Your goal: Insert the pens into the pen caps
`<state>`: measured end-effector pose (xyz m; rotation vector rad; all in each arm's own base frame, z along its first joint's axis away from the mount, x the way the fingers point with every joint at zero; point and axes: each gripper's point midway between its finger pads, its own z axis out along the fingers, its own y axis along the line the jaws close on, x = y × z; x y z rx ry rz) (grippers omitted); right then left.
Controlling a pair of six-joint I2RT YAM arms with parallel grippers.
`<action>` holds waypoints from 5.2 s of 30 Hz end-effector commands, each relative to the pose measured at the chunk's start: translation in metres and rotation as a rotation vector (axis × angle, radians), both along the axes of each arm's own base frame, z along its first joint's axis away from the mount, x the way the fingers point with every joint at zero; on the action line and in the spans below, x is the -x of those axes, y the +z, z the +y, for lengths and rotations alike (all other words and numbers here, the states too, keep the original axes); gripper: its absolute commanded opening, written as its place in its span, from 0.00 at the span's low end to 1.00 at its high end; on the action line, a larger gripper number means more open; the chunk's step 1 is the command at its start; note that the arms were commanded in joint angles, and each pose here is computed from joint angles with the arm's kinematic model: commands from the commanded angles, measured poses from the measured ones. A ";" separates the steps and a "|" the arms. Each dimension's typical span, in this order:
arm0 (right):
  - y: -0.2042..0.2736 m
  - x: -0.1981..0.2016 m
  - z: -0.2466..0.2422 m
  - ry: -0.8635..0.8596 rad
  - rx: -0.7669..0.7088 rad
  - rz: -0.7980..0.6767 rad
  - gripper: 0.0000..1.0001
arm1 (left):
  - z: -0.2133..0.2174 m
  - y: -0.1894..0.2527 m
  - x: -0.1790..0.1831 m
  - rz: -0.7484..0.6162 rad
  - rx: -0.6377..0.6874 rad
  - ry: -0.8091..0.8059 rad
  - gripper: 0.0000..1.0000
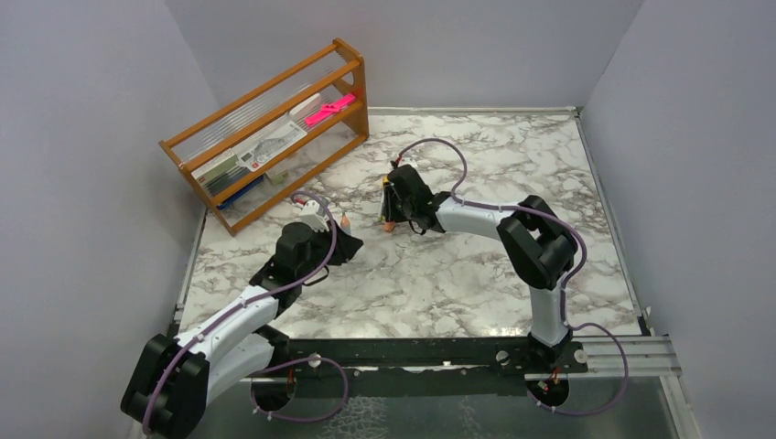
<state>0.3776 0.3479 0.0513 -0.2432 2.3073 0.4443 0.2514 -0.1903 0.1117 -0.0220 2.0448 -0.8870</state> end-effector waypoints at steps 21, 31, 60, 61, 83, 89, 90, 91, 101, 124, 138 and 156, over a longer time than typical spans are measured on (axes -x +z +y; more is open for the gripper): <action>-0.006 0.033 -0.015 0.029 0.073 0.003 0.32 | 0.002 -0.001 0.003 -0.021 0.006 -0.002 0.00; -0.010 0.045 -0.015 0.009 0.184 0.014 0.44 | 0.002 0.000 0.004 -0.028 0.012 -0.007 0.00; 0.099 0.056 -0.007 -0.059 -0.102 -0.161 0.01 | -0.078 0.023 0.035 -0.014 0.181 -0.310 0.00; 0.110 0.055 -0.007 -0.066 -0.126 -0.181 0.01 | -0.085 0.023 0.038 -0.009 0.182 -0.329 0.00; 0.160 0.067 -0.009 -0.052 -0.287 -0.236 0.01 | -0.114 0.047 0.018 -0.055 0.227 -0.328 0.00; 0.165 0.068 -0.007 -0.040 -0.299 -0.243 0.01 | -0.114 0.042 0.019 -0.044 0.220 -0.337 0.00; 0.165 0.068 -0.007 -0.038 -0.300 -0.243 0.01 | -0.114 0.040 0.019 -0.040 0.217 -0.335 0.00; 0.166 0.068 -0.006 -0.037 -0.302 -0.245 0.01 | -0.113 0.039 0.019 -0.037 0.216 -0.335 0.00; 0.161 0.070 -0.003 -0.013 -0.306 -0.236 0.01 | -0.109 0.032 0.020 -0.026 0.206 -0.319 0.00; 0.160 0.073 -0.006 -0.018 -0.307 -0.235 0.01 | -0.105 0.017 0.021 0.008 0.188 -0.305 0.00; 0.148 0.078 -0.007 -0.002 -0.299 -0.209 0.01 | -0.110 0.031 0.004 -0.029 0.194 -0.283 0.00; 0.139 0.081 -0.009 0.006 -0.288 -0.200 0.01 | -0.115 0.058 -0.025 -0.070 0.239 -0.242 0.00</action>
